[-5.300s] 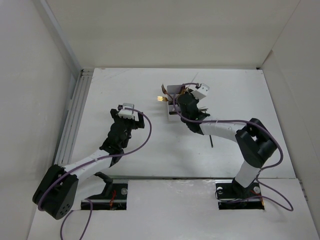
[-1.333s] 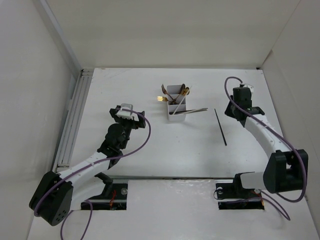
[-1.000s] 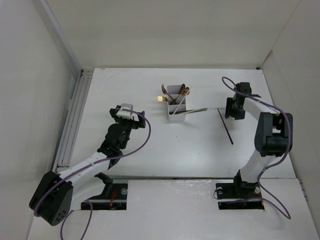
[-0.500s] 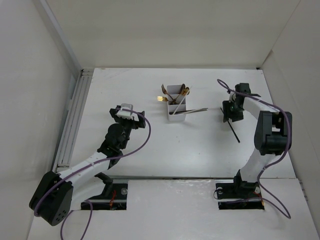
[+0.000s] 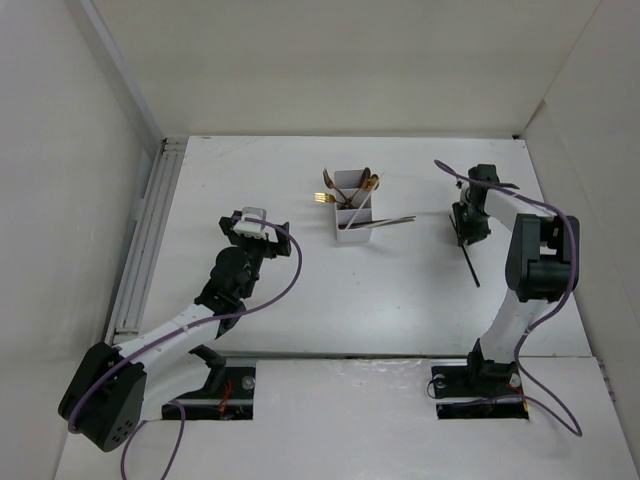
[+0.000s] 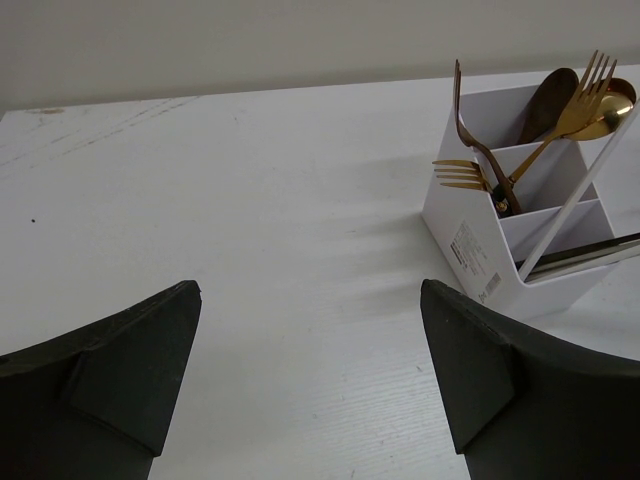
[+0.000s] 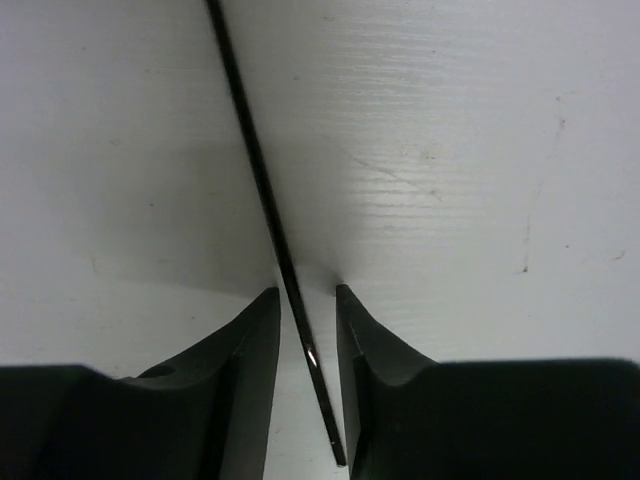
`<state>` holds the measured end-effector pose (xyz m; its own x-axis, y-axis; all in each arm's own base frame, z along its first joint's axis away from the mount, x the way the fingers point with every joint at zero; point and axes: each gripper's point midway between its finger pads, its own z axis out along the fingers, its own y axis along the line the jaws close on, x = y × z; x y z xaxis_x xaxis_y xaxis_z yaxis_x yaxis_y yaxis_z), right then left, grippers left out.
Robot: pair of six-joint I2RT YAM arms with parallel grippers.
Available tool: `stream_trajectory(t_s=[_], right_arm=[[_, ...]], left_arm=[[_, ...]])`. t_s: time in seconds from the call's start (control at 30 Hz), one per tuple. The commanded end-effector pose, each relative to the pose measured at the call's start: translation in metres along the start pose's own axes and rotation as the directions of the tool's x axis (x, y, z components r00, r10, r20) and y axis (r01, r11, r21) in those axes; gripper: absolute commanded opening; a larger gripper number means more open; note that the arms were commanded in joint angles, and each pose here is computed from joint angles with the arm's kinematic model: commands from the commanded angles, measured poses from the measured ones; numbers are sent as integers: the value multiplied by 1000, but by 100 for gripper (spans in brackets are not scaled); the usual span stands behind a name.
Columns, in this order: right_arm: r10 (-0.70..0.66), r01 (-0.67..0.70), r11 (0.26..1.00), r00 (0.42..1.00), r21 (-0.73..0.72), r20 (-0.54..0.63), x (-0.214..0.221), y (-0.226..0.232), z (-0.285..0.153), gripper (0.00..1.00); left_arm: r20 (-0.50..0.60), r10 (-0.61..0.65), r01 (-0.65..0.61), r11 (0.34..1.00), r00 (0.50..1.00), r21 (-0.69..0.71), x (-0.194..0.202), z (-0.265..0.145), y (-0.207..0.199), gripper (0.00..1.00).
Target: Sort the eating utensils into containers
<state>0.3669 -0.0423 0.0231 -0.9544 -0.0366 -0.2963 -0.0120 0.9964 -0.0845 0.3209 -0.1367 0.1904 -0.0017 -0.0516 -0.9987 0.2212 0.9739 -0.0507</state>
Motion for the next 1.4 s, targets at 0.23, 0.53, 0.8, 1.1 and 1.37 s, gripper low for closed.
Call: stream_trajectory(t_s=[0.23,0.53,0.8,1.1,1.37], right_arm=[[2,2,998,999,62,-51,7,0,8,0],[207,-232,973,894,14,398,-55,-14,-78,0],[296,-315,948,807,-50,511,-67,-16,-118,0],[389,-324,913,513,-247,765,-103,-8,-250,0],[489,-124,870,333,-477,806,-127,80,-327,0]], left_arm=[[39,-9,9,1000,999,9,-9,-1,-2,90],[39,-9,9,1000,999,9,-9,-1,-2,90],[39,-9,9,1000,999,0,-9,-1,0,90],[31,-6,6,1000,1000,-10,-9,0,1,90],[31,-15,15,1000,999,-10,-11,1,0,90]])
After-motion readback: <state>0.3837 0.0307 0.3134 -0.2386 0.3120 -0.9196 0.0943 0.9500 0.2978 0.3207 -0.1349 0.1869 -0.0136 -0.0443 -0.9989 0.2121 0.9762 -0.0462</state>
